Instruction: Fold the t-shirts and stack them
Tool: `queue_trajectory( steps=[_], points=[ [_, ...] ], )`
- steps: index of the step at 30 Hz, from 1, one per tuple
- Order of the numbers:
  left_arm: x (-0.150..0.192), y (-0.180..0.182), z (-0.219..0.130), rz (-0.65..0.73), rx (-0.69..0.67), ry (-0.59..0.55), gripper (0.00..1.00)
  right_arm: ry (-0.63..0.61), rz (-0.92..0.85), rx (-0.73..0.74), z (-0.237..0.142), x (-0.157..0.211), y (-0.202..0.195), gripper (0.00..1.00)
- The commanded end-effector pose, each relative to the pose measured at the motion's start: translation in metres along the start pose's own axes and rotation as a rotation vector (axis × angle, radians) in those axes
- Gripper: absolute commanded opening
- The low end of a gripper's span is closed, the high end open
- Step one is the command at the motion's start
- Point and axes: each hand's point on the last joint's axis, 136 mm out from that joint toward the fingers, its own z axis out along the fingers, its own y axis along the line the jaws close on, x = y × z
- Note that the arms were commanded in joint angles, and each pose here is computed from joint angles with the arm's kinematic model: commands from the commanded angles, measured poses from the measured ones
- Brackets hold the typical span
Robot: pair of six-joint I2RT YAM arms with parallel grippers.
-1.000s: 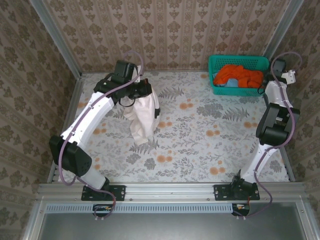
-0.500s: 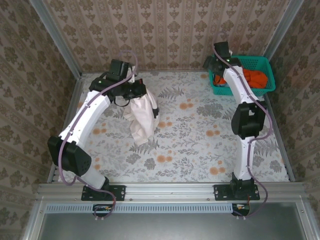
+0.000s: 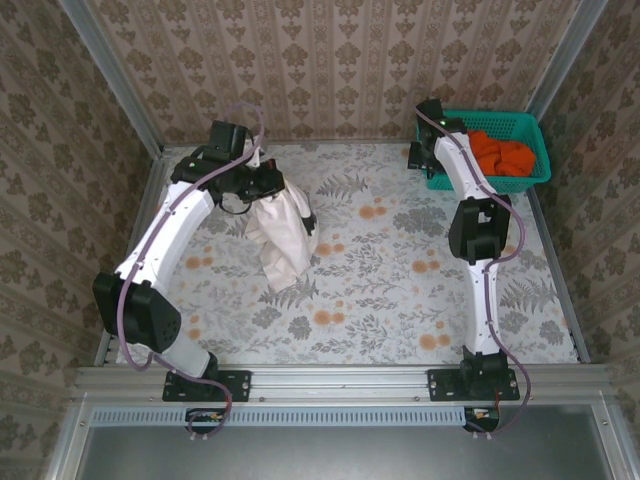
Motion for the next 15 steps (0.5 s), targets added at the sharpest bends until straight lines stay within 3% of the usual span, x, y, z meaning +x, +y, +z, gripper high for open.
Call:
queue_trajectory(
  steps=[1,9,15],
  points=[
    [0.003,-0.010,-0.001,-0.008,0.033,0.017,0.03,0.007,-0.064,0.034,0.001,-0.002,-0.010,0.50],
    [0.007,-0.008,0.000,-0.008,0.023,0.031,0.03,-0.042,-0.079,0.037,-0.001,-0.018,-0.023,0.42],
    [0.007,-0.011,0.002,-0.001,0.032,0.040,0.03,-0.064,-0.092,0.031,-0.006,-0.026,-0.028,0.43]
  ],
)
